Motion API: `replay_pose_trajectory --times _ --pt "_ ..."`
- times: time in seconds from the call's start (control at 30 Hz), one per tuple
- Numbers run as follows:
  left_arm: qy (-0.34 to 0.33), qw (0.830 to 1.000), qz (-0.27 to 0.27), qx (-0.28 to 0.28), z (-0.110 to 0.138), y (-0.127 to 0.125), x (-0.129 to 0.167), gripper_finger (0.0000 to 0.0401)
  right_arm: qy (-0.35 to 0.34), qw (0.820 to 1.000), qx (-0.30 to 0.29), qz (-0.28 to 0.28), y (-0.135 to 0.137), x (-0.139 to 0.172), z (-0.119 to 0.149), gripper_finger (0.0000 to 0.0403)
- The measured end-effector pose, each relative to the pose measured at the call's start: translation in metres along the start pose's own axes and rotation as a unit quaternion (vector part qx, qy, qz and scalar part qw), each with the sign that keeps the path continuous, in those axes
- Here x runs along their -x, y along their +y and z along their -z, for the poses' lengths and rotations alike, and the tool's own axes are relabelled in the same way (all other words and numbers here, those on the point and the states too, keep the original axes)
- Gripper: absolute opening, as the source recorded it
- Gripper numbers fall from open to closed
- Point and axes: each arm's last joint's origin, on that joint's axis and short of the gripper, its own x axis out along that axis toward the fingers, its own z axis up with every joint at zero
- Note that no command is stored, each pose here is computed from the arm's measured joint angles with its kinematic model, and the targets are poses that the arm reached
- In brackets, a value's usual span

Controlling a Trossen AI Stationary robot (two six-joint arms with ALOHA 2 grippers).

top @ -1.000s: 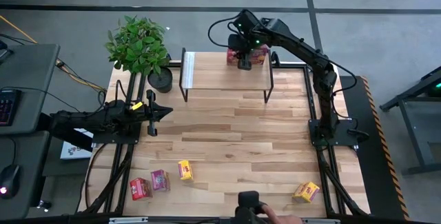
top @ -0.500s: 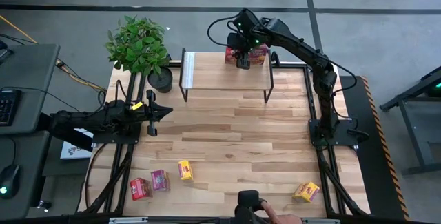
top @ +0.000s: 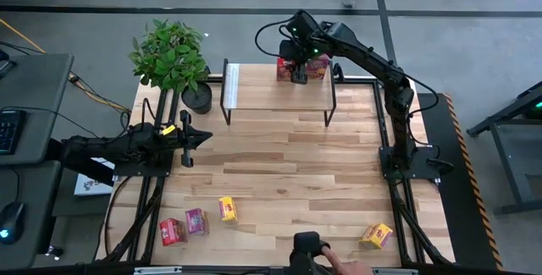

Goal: Stack cereal on shelf
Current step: Put the top red cereal box on the shelf

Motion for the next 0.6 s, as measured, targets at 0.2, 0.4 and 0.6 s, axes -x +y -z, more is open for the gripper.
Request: replay_pose_trajectory --times 0.2,0.4,0.6 --pt "0.0 1.0 0.0 0.0 0.0 0.0 0.0 0.0 0.001 1.0 -0.002 0.0 0.0 0.0 0.0 0.0213" --pt "0.0 1.0 0.0 0.0 0.0 0.0 0.0 0.0 -0.001 1.0 -0.003 0.001 0.0 0.005 0.0 0.0213" --pt "0.0 1.0 0.0 0.0 0.0 0.0 0.0 0.0 -0.013 1.0 -0.003 0.009 0.0 0.016 0.0 0.0213"
